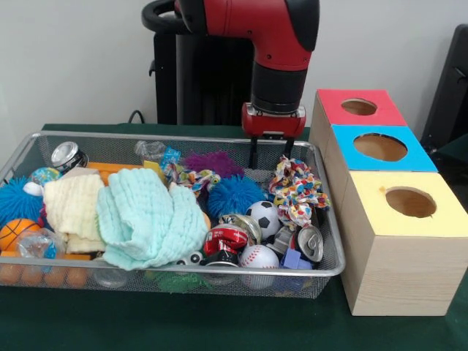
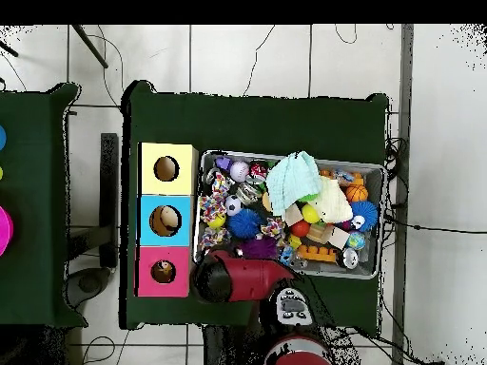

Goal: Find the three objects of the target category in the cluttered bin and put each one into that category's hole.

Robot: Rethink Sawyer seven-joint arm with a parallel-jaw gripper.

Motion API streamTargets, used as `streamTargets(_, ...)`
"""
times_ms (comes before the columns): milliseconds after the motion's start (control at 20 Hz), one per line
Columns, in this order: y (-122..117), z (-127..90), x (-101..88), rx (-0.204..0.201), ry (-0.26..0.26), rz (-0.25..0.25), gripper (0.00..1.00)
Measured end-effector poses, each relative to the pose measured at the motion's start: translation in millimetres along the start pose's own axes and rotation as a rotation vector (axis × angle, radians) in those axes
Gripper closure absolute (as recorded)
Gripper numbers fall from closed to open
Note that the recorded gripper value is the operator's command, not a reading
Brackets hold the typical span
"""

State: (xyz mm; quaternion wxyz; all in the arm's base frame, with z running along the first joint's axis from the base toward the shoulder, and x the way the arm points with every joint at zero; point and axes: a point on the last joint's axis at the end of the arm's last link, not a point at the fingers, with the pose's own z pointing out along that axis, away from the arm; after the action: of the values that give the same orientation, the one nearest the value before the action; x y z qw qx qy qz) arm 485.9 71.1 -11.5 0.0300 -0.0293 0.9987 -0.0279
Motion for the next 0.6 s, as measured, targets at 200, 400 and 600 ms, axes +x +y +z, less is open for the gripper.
streamTargets(200, -0.2, 3.3, 2.2, 0.001, 0.011, 0.022, 0.00)
streamTargets(400, 0.0, 5.9, 3.4, 0.001, 0.013, 0.028, 0.00)
streamTargets(600, -0.3, 7.8, 3.1, 0.001, 0.002, 0.029, 0.00)
